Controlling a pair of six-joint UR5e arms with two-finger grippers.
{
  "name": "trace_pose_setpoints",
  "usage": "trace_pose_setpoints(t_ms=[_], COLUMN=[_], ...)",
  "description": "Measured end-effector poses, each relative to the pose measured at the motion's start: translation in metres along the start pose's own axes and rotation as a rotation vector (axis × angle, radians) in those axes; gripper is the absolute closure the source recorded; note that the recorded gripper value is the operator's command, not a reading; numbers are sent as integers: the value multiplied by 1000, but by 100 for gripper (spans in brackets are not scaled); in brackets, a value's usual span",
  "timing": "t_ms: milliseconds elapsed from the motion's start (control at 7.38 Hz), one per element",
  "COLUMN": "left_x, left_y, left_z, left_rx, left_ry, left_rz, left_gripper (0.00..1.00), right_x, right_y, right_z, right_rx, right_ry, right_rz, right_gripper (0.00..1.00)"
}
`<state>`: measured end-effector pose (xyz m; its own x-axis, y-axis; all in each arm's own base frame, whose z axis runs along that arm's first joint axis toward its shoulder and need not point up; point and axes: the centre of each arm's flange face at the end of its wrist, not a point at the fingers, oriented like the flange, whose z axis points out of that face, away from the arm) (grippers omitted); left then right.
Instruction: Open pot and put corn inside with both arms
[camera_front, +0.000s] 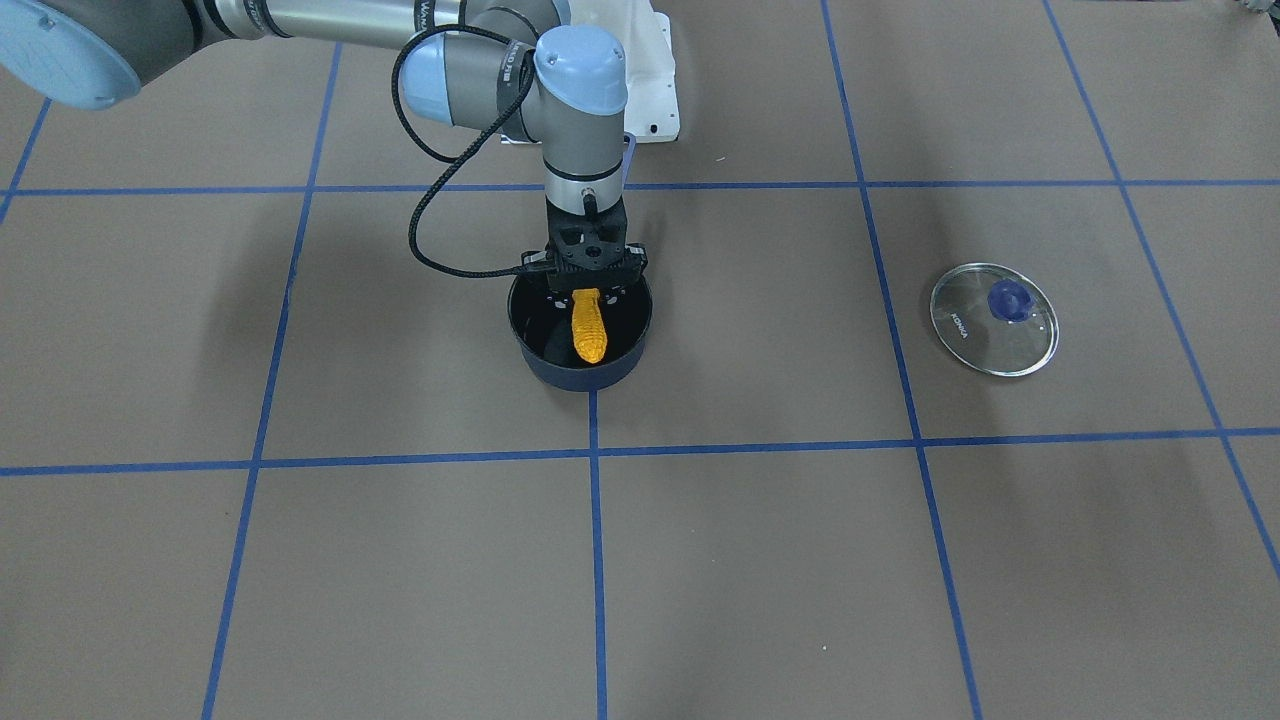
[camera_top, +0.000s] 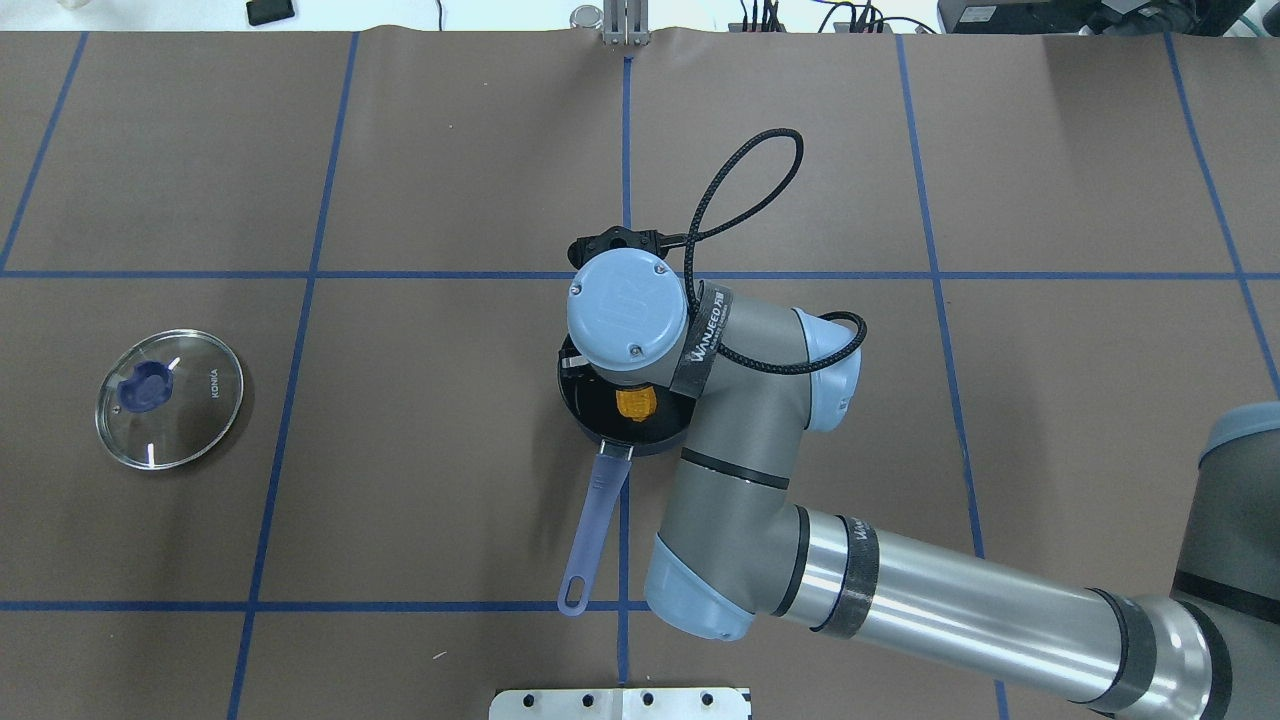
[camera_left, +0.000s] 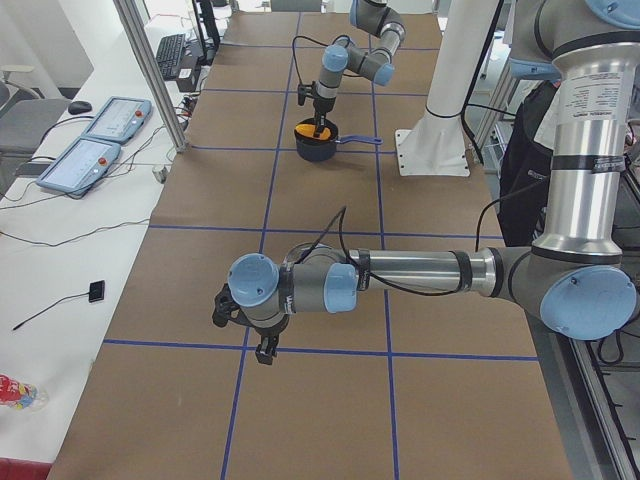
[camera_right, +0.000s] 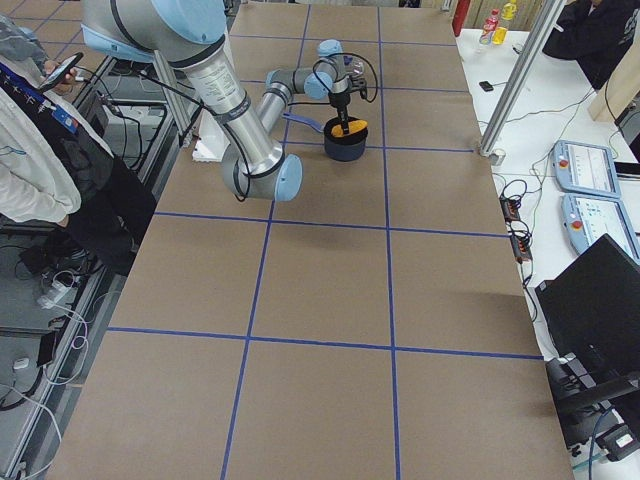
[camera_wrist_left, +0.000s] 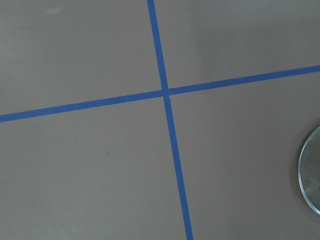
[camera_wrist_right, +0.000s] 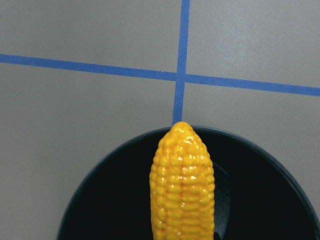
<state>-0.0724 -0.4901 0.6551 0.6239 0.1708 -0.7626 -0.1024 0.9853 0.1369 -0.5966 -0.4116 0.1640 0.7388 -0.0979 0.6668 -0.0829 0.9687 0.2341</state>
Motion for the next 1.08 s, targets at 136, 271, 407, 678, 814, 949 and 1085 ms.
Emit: trace_pose_setpoints(t_ms=[136, 271, 407, 678, 814, 949, 1085], left_x=[0, 0, 0, 0, 0, 0, 0], left_y=[0, 0, 0, 0, 0, 0, 0], left_z=[0, 0, 0, 0, 0, 0, 0], left_rx=[0, 0, 1, 1, 1, 1, 1], left_ry=[0, 0, 0, 0, 0, 0, 0], left_rz=[0, 1, 2, 2, 2, 1, 0], left_gripper=[2, 2, 2, 2, 2, 2, 2], right_x=[3, 6, 8, 10, 15, 27, 47], right_y=[4, 8, 10, 8, 1, -7, -22], right_z=[6, 11, 14, 13, 8, -2, -20], right_rx=[-7, -12, -13, -4, 4, 1, -25], right_ry=[9, 17, 24, 26, 25, 28, 32], right_rz=[-2, -3, -4, -2, 6, 17, 39], right_gripper=[53, 26, 0, 0, 0, 0, 0])
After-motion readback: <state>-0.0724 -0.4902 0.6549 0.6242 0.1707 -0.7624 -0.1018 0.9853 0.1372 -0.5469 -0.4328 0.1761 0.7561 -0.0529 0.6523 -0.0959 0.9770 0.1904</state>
